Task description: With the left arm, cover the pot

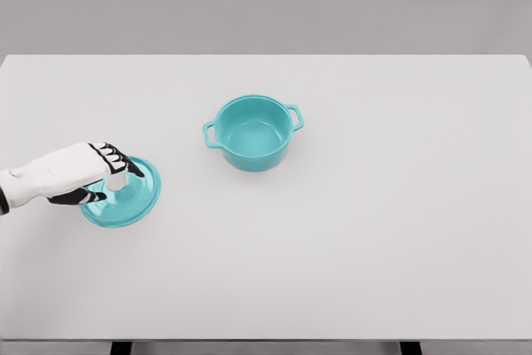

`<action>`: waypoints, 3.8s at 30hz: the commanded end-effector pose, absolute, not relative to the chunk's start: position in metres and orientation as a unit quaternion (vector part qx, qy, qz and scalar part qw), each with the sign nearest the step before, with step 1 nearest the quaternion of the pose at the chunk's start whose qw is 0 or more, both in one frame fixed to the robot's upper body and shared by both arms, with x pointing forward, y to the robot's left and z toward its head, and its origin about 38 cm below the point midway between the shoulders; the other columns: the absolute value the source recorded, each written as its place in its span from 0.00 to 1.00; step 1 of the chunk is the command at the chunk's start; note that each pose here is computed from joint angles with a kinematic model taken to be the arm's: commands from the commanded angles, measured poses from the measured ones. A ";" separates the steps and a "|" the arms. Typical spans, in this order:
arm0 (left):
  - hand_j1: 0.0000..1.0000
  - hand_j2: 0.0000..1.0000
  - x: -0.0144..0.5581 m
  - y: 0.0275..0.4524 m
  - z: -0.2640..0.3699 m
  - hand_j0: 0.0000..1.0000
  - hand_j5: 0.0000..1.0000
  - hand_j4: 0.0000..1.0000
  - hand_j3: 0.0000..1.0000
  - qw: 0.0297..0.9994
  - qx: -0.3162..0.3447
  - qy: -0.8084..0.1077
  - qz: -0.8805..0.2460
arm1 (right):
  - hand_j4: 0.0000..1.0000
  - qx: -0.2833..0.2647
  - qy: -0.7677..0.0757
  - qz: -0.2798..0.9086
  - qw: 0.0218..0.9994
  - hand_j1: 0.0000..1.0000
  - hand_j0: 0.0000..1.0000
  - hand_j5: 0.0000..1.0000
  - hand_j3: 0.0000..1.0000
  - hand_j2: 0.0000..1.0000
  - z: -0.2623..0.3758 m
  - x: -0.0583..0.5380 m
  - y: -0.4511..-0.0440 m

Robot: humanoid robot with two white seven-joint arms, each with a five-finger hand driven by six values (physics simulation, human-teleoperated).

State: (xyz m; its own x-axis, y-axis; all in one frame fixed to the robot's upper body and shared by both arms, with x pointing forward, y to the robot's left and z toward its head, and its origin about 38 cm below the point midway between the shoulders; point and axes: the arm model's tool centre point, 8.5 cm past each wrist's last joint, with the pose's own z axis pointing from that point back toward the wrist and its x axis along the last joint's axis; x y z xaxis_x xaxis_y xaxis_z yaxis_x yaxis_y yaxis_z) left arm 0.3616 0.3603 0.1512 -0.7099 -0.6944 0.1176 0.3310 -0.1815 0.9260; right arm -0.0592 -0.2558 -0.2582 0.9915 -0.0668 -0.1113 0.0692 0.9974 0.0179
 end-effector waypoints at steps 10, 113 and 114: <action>0.76 0.76 0.363 0.358 0.147 0.76 0.76 0.76 0.76 0.345 0.168 -0.542 -0.748 | 1.00 0.011 0.056 -0.034 0.998 1.00 1.00 1.00 1.00 1.00 -0.258 -0.059 -0.256; 0.49 0.49 0.383 0.294 0.223 0.49 0.49 0.49 0.49 0.222 0.189 -0.612 -0.735 | 1.00 0.011 0.056 -0.034 0.998 1.00 1.00 1.00 1.00 1.00 -0.258 -0.059 -0.256; 0.49 0.49 0.384 0.291 0.222 0.49 0.49 0.49 0.49 0.221 0.187 -0.615 -0.734 | 1.00 0.011 0.056 -0.034 0.998 1.00 1.00 1.00 1.00 1.00 -0.258 -0.059 -0.256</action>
